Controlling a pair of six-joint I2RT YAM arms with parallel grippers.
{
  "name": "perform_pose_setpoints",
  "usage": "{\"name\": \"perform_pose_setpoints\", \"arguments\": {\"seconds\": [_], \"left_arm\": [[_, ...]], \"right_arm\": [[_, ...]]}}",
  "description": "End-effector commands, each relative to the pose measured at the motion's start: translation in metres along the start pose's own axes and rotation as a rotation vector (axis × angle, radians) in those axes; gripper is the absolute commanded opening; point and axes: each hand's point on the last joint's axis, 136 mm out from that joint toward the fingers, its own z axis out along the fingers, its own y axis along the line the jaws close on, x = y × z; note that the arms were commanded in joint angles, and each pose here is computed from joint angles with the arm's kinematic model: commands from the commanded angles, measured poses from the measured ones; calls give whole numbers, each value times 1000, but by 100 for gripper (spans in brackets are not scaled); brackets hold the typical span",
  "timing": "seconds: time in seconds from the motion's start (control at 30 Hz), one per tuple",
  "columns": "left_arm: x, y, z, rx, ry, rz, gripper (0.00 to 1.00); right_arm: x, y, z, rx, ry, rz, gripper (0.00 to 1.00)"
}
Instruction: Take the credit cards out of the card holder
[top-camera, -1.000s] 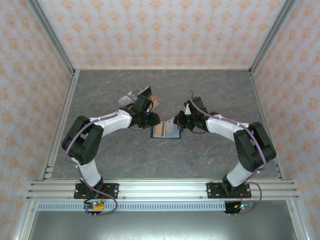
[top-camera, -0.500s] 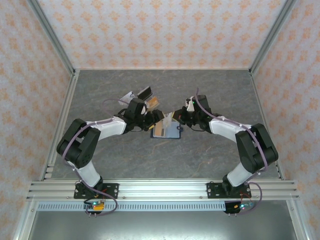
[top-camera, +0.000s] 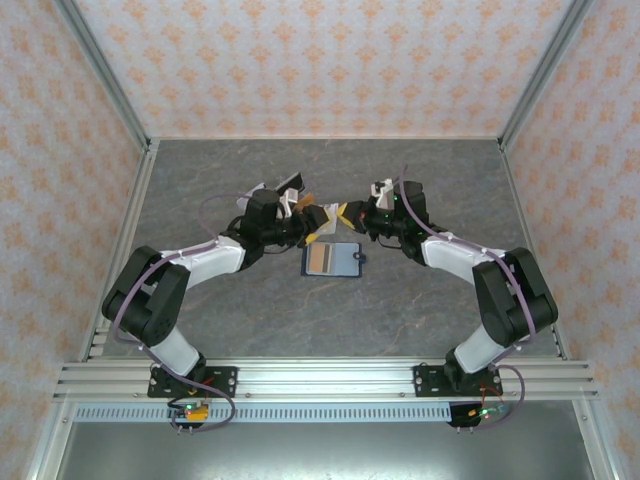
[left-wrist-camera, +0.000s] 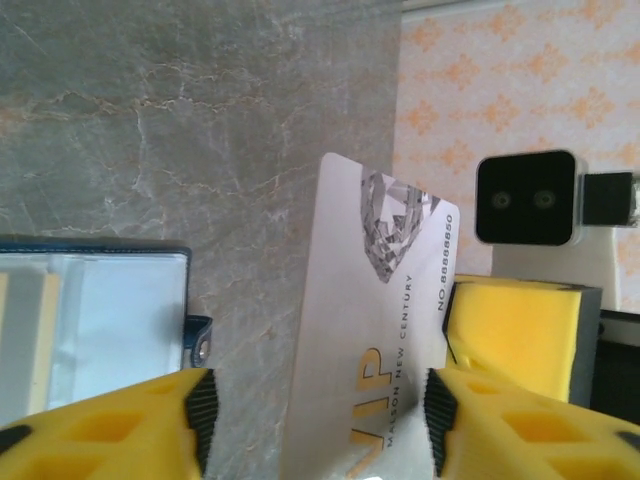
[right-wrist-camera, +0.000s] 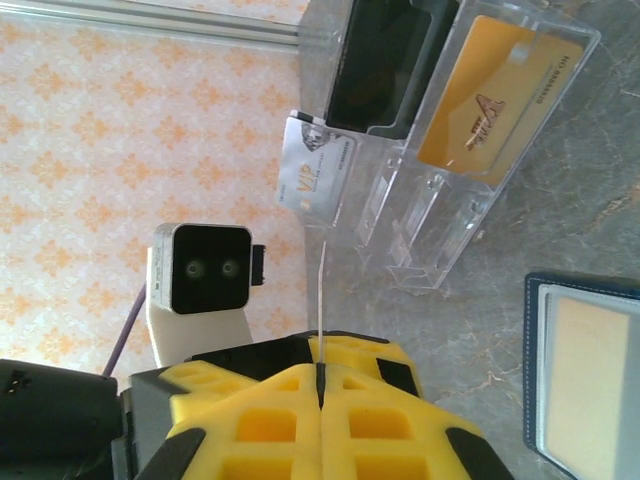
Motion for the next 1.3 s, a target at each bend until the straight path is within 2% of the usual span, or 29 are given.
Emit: {"name": "perform_pose_setpoints", "arguments": {"seconds": [0.0, 0.1, 0.27, 0.33, 0.4, 0.5, 0.57, 0.63, 0.73, 0.83, 0.9, 1.13, 1.27], "left_arm": [[-4, -24, -11, 84, -20, 47, 49], [-5, -28, -15, 92, -27, 63, 37], [-9, -34, -22, 100, -49, 100, 11], [-11, -39, -26, 91, -63, 131, 5], [-14, -41, -32, 57, -71, 178, 1], [-18, -35, -44, -74, -81, 293, 0], [-23, -31, -54, -174, -86, 397, 0], [-31, -21, -68, -330, -76, 526, 0], [-45, -8, -88, -552, -37, 704, 0], [-67, 3, -107, -750, -12, 832, 0], [-80, 7, -115, -818, 10, 889, 0], [-107, 12, -124, -849, 106, 1074, 0], [-118, 15, -127, -836, 150, 1120, 0]], "right_arm": [[-4, 6, -3, -48, -5, -2, 0], [-4, 2, -2, -45, -4, 6, 0], [-6, -2, -1, -35, -4, 3, 0], [-5, -2, -1, -25, -2, -14, 0], [-5, -7, -2, 20, -4, -23, 8], [-7, -17, -7, 90, -20, -50, 41], [-8, -23, -10, 144, -34, -79, 58], [-10, -32, -13, 204, -46, -99, 71], [-13, -40, -15, 248, -58, -121, 83], [-15, -44, -15, 268, -64, -138, 90], [-15, -46, -15, 279, -61, -143, 93], [-14, -51, -15, 293, -59, -141, 96], [-14, -51, -15, 292, -61, -137, 96]]}}
